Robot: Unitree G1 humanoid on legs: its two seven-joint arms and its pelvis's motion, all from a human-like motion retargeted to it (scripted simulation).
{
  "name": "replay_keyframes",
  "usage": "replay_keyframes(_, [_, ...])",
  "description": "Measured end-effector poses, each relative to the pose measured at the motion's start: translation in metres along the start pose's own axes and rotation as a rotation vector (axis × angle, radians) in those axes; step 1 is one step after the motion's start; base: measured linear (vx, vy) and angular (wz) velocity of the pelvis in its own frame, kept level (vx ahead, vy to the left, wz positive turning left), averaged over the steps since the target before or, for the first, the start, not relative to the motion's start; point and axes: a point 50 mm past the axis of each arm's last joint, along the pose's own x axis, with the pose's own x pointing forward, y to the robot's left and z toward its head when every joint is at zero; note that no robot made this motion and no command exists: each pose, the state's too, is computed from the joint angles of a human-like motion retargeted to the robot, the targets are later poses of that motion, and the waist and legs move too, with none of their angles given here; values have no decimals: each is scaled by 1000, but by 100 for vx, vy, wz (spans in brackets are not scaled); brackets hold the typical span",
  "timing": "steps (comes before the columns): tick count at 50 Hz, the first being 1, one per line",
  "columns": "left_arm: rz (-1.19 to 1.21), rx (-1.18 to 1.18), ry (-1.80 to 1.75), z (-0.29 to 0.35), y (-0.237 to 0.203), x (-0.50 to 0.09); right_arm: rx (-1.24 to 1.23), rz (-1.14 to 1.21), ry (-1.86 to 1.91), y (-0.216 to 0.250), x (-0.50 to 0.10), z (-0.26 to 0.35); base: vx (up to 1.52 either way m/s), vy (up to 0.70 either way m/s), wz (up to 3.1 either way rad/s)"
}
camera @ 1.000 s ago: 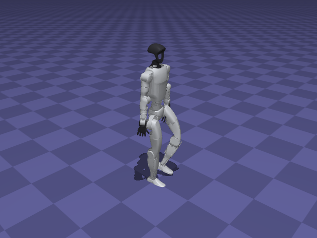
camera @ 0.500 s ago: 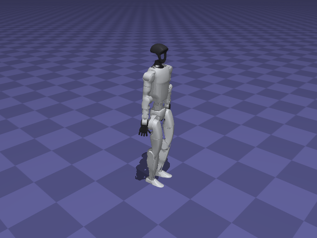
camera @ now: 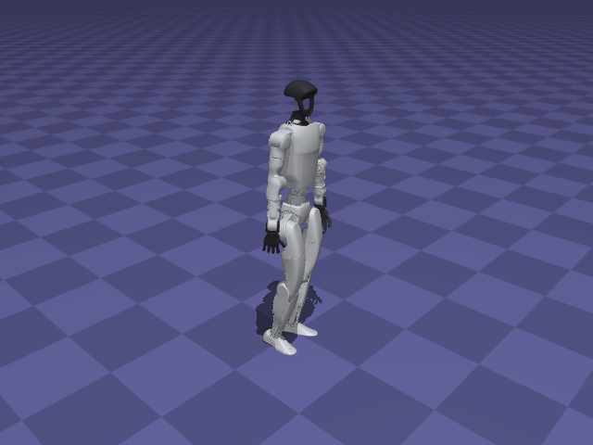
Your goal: In place motions
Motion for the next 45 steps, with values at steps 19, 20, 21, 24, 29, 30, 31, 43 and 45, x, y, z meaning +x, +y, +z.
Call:
replay_keyframes(19, [7,10,26,-4,1,0,162,30,-36,3,0,-5,-4,-3,-8])
replay_keyframes(20, [5,4,28,-5,1,0,161,25,-33,1,0,-6,0,0,0])
replay_keyframes(21, [5,5,31,-6,0,0,156,21,-25,1,0,-8,0,0,0])
replay_keyframes(24, [3,7,37,-7,0,0,132,12,2,0,-1,-13,0,0,0])
replay_keyframes(29, [-3,16,50,-11,-2,0,98,3,42,1,-1,-20,2,2,7])
replay_keyframes(30, [-5,19,56,-13,-2,0,97,2,47,2,-1,-22,7,4,33])
replay_keyframes(31, [-8,23,61,-14,-3,-1,99,2,50,2,-1,-23,8,5,38])
replay_keyframes(43, [-19,36,84,-18,-8,0,56,5,13,1,0,-3,2,8,-17])
replay_keyframes(45, [-31,37,70,-17,-10,0,25,-5,-15,-2,0,5,0,8,1])
